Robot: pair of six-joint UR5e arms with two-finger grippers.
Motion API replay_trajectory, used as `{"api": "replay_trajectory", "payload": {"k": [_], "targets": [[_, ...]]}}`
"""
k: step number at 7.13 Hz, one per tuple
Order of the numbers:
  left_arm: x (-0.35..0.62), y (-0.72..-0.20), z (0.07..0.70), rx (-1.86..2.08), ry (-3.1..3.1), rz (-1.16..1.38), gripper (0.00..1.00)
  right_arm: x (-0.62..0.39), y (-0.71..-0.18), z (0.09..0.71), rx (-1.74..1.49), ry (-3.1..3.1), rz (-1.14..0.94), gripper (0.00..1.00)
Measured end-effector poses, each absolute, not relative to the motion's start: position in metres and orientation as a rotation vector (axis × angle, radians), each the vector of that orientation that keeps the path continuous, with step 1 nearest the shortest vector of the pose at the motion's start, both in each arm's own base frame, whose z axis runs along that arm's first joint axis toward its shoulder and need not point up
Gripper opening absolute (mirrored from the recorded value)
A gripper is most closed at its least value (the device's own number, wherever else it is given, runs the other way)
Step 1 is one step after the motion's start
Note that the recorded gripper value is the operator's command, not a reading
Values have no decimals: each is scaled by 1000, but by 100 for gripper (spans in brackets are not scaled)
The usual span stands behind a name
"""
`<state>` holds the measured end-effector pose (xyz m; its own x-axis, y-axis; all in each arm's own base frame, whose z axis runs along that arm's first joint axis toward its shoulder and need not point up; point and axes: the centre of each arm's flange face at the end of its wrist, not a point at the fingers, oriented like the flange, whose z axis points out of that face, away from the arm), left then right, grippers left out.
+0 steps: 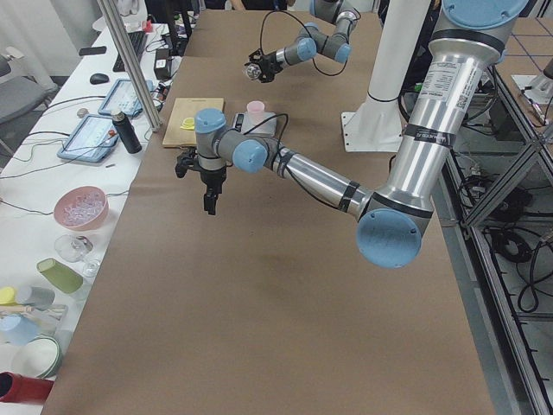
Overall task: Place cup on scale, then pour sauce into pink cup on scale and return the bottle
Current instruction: 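Tilt the sauce bottle over the pink cup with the right gripper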
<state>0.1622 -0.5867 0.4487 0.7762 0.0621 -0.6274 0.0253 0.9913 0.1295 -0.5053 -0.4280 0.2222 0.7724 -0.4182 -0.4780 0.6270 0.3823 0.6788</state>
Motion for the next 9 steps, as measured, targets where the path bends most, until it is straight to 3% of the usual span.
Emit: {"api": "replay_trajectory", "payload": {"k": [9], "targets": [[163, -599, 487, 104, 668, 9, 98, -565, -440, 244, 936, 757, -927, 0]]}}
